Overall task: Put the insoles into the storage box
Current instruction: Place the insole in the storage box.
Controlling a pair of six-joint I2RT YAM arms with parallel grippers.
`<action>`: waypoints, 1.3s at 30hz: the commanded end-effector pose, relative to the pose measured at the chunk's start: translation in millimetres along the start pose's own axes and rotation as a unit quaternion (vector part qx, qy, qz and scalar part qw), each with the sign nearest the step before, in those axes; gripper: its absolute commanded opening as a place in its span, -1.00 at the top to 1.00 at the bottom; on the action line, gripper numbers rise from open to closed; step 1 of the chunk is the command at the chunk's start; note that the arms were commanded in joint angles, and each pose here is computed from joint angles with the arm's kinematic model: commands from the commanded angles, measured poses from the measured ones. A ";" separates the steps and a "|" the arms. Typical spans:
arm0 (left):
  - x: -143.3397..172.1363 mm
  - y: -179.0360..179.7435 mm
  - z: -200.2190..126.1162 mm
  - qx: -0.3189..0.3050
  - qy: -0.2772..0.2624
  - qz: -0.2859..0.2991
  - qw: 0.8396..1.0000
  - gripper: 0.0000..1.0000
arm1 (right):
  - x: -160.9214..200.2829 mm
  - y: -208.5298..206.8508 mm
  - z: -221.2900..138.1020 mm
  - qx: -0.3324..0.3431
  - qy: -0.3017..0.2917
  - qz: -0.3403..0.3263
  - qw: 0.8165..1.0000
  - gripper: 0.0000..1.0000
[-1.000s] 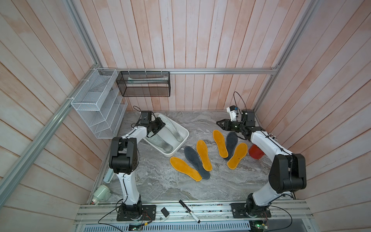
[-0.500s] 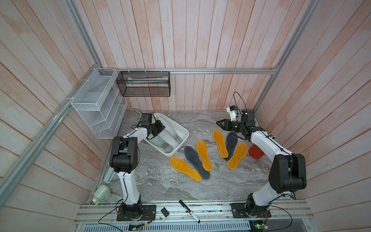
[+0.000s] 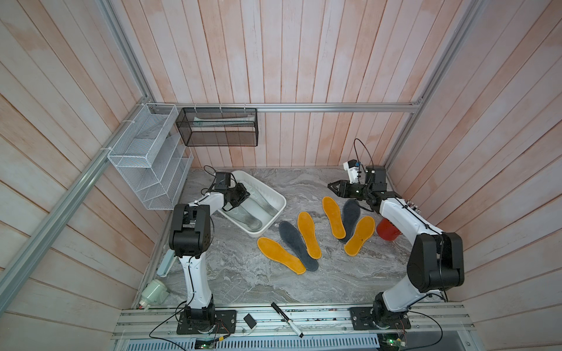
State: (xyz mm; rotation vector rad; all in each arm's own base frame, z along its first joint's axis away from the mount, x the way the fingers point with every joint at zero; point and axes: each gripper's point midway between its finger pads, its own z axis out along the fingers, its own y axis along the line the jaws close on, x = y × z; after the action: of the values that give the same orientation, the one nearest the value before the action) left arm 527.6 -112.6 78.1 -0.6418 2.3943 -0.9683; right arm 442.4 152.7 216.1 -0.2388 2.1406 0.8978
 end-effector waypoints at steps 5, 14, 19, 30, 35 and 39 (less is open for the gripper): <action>-5.6 9.4 7.1 -0.009 -0.001 -0.010 1.000 1.00 | 7.3 -6.1 3.9 0.003 0.011 0.006 1.000 0.25; -2.7 15.4 12.8 -0.013 0.009 -0.013 1.000 0.92 | 9.7 -7.4 5.4 0.002 0.014 0.009 1.000 0.25; -2.9 18.1 15.6 -0.016 0.011 -0.015 1.000 0.85 | 9.7 -7.0 6.0 0.001 0.014 0.010 1.000 0.25; -3.7 18.5 20.0 -0.017 0.018 -0.016 1.000 0.73 | 12.2 -8.3 8.1 -0.002 0.018 0.014 1.000 0.25; -4.2 19.0 20.2 -0.021 0.020 -0.013 0.999 0.71 | 12.3 -8.7 9.7 -0.003 0.018 0.015 1.000 0.25; -4.3 19.6 21.2 -0.023 0.023 -0.014 0.999 0.70 | 13.5 -9.0 10.1 -0.003 0.020 0.016 1.000 0.25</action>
State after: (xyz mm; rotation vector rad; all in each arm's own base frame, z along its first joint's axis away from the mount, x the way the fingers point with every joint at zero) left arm 534.0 -109.6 53.8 -0.6964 2.4504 -0.9596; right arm 444.2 153.5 206.2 -0.2326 2.1623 0.9068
